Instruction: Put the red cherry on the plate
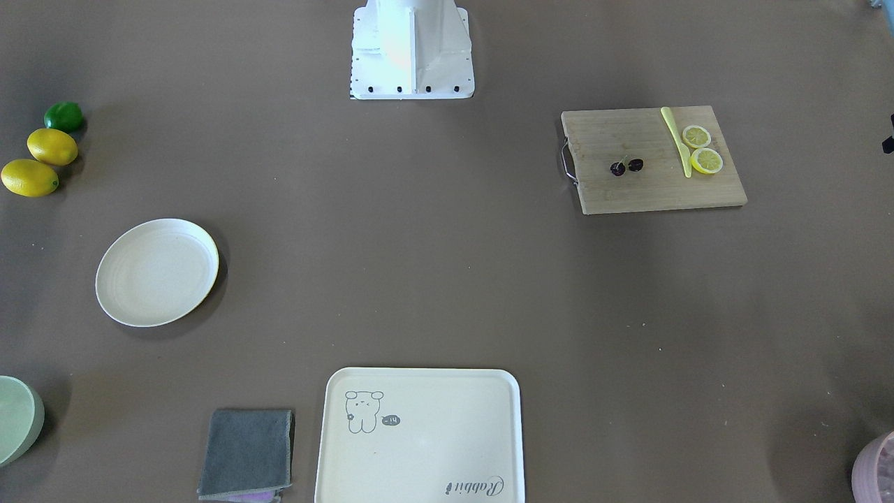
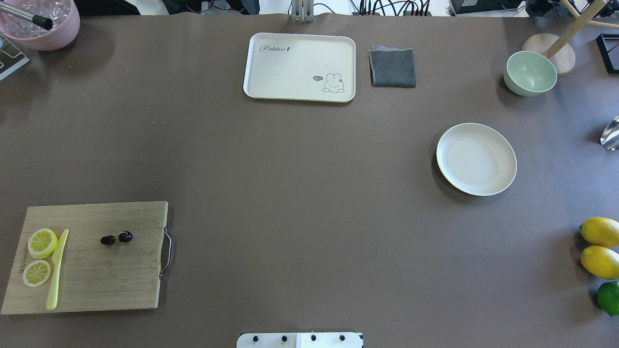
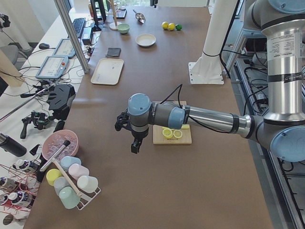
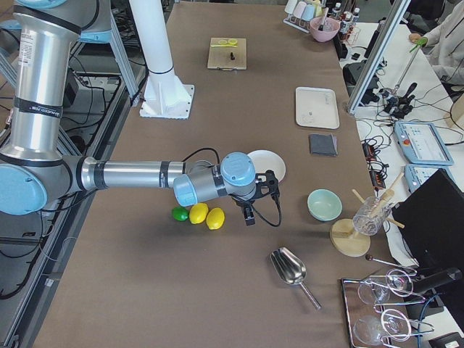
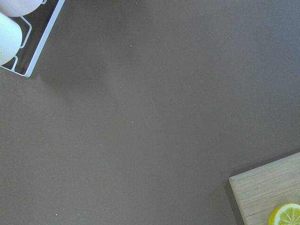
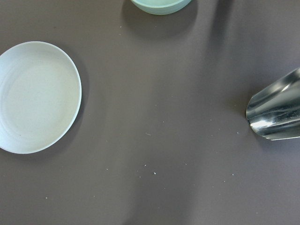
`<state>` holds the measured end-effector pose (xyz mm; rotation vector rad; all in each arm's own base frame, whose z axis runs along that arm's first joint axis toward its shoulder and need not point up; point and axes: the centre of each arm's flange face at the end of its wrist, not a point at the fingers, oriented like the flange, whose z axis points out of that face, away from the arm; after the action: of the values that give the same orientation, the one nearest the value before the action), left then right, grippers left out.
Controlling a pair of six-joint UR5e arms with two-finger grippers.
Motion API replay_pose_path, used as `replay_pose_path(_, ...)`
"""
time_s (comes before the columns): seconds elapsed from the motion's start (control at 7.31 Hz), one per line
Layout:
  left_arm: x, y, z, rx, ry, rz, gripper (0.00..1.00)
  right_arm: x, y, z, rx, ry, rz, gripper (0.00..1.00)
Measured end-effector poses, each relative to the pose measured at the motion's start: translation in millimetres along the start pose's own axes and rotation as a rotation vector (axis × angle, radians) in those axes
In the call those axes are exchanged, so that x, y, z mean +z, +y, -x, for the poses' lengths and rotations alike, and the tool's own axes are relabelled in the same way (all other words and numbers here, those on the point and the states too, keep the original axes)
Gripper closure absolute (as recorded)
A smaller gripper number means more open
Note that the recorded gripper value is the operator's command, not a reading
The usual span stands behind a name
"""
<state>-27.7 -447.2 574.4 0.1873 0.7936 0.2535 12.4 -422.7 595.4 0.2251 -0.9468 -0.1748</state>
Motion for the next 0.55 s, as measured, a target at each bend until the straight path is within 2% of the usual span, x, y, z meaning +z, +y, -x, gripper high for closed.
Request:
replay_pose_path(0.27, -2.3, -3.6, -3.3, 0.008, 0.006, -0.007, 0.02, 17.0, -4.3, 18.0, 0.059, -0.016, 0.038, 0.03)
replay_pose_path(0.55, -3.9, -11.8, -14.0, -0.017, 0.047, -0.021, 0.02, 34.3, -21.4, 43.4, 0.107, -0.015, 0.066, 0.06)
